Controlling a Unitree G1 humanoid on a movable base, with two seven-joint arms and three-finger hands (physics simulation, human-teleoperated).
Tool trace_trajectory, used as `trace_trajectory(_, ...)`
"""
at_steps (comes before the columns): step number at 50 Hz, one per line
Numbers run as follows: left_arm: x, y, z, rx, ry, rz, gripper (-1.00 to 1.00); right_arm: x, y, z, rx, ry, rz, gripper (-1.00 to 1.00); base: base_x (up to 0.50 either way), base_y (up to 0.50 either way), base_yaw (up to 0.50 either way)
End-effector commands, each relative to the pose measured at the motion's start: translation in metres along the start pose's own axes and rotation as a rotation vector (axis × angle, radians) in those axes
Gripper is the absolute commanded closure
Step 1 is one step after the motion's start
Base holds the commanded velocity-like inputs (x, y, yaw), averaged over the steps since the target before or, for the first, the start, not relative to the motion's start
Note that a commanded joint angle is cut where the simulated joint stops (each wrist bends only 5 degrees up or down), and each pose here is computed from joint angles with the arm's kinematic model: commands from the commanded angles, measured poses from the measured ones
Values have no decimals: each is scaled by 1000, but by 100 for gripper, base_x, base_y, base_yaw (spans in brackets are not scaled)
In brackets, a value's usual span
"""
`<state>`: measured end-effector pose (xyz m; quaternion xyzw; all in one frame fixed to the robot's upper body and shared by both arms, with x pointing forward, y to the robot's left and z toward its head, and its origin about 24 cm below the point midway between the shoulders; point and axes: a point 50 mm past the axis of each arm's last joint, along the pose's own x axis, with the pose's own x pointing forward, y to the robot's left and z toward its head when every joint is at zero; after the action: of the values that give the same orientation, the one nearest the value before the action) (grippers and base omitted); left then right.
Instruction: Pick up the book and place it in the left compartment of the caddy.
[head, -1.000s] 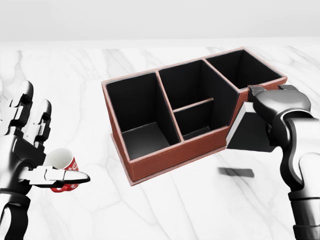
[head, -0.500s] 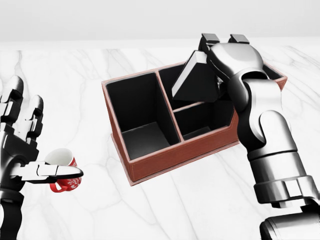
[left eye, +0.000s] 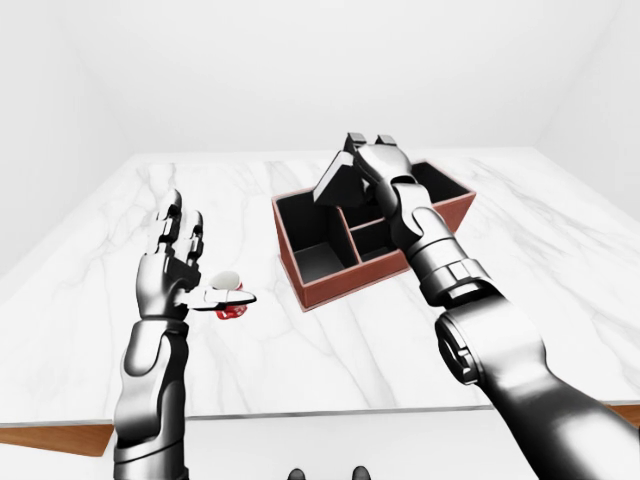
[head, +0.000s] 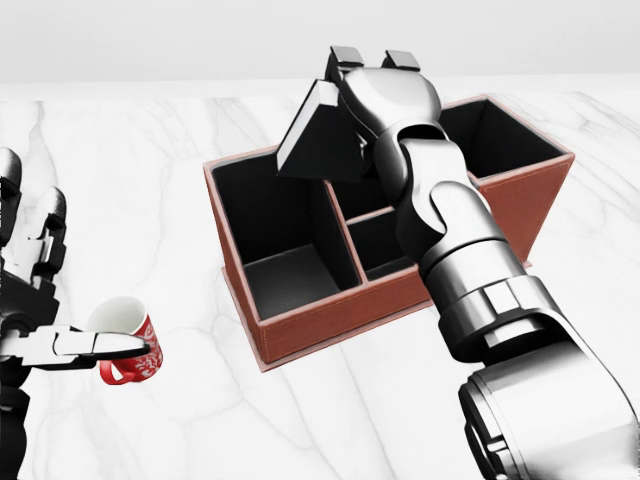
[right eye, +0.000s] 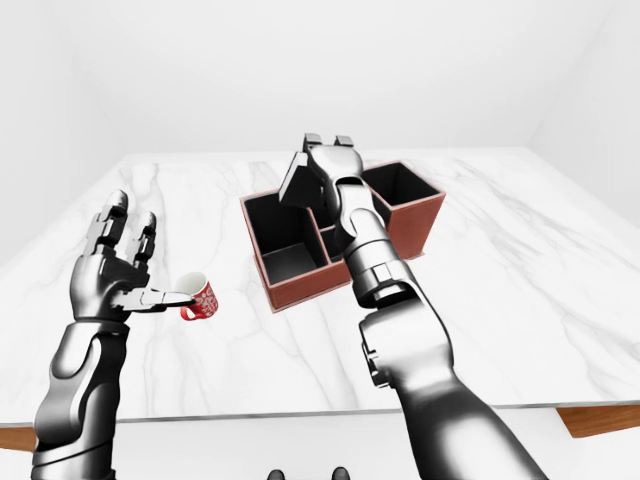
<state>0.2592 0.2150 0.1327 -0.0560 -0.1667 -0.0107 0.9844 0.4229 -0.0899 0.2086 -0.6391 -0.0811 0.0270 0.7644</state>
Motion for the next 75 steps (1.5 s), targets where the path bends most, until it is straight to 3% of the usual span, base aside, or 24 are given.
trace_trajectory(1, -4, 8, 5, 7, -15, 32, -100, 5, -3, 17, 32, -28, -52, 100, 0, 0, 0)
trace_trajectory(21, -13, 25, 9, 21, -19, 103, -100, 5, 6, 31, 35, -75, -25, 100, 0, 0, 0)
trace_trajectory(32, -15, 31, 11, 26, -25, 133, -100, 2, 25, 38, 33, -103, 19, 100, 0, 0, 0)
trace_trajectory(75, -16, 32, 15, 22, -39, 129, -100, -3, 44, 40, 10, -103, 136, 100, 0, 0, 0)
